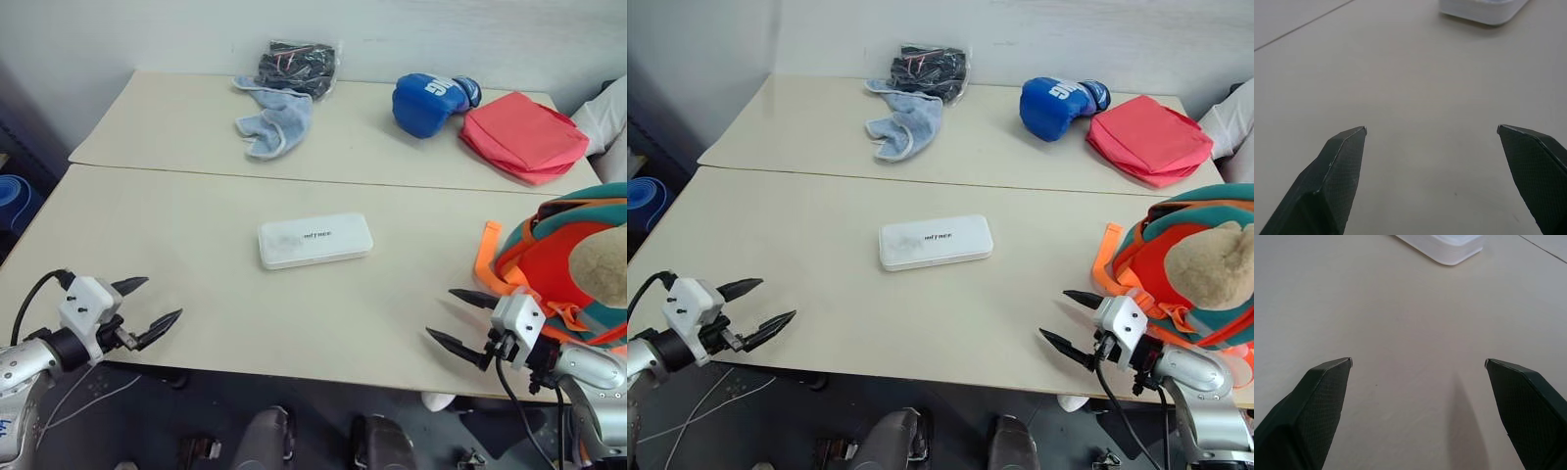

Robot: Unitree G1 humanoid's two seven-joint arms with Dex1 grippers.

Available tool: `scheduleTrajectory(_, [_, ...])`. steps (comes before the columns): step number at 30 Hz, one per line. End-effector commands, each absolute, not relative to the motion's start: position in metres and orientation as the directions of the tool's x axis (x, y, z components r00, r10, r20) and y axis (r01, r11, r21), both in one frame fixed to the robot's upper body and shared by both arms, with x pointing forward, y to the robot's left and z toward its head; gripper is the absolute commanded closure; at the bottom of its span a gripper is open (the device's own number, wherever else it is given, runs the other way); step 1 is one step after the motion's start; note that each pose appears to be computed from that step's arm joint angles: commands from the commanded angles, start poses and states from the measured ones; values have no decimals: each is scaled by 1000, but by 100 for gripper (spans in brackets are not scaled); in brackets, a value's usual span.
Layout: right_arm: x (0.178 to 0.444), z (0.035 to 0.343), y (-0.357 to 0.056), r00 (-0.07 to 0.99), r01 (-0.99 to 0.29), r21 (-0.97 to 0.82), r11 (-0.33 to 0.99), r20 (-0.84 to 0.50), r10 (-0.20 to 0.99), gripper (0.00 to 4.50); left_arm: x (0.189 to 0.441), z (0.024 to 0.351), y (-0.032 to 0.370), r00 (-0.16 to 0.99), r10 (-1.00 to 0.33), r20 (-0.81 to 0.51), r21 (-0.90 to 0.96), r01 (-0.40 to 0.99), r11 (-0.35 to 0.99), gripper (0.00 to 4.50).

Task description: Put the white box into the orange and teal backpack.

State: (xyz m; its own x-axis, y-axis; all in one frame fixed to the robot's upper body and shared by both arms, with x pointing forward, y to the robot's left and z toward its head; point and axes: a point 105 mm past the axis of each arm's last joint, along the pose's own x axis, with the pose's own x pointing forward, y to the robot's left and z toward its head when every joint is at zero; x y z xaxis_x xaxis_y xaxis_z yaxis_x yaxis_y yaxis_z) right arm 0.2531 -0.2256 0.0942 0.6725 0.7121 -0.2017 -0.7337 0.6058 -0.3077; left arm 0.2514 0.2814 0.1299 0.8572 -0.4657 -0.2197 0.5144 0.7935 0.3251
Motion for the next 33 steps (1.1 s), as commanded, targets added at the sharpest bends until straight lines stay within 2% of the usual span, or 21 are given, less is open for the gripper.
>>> scheduleTrajectory(1, [254,107,-228,684,-713,-347,609,-160,711,5,259,146,275,873,-461,-161,372,486,791,0])
scheduleTrajectory(5, [259,110,-228,707,-690,-342,638,-130,695,5,262,150,268,852,-505,-139,299,522,799,0])
scheduleTrajectory(8, [273,119,-221,732,-662,-324,675,-87,676,5,268,154,264,852,-511,-116,244,523,817,0])
scheduleTrajectory(9, [280,122,-220,746,-646,-329,689,-85,660,20,273,156,263,863,-494,-109,244,504,828,39])
scheduleTrajectory(11, [292,126,-211,748,-648,-323,690,-99,656,66,289,158,257,885,-455,-98,213,465,859,89])
scheduleTrajectory(15, [315,133,-191,762,-627,-375,682,-115,637,197,314,152,244,912,-385,-141,165,405,899,211])
scheduleTrajectory(18, [333,142,-179,842,-499,-444,744,-45,538,306,329,147,233,925,-351,-146,138,370,919,314])
scheduleTrajectory(22, [344,141,-160,893,-393,-445,805,25,449,448,340,134,227,946,-273,-173,128,296,946,441])
scheduleTrajectory(25, [366,141,-156,934,-296,-446,845,49,353,450,346,133,207,954,-269,-135,79,281,956,447])
scheduleTrajectory(26, [370,141,-153,934,-298,-436,849,49,353,450,348,134,202,955,-268,-127,58,277,959,447])
scheduleTrajectory(30, [377,141,-136,903,-368,-423,828,51,427,450,352,137,190,965,-242,-102,5,244,970,447])
scheduleTrajectory(33, [380,136,-126,886,-410,-398,821,40,462,450,351,131,179,954,-271,-131,12,275,961,447])
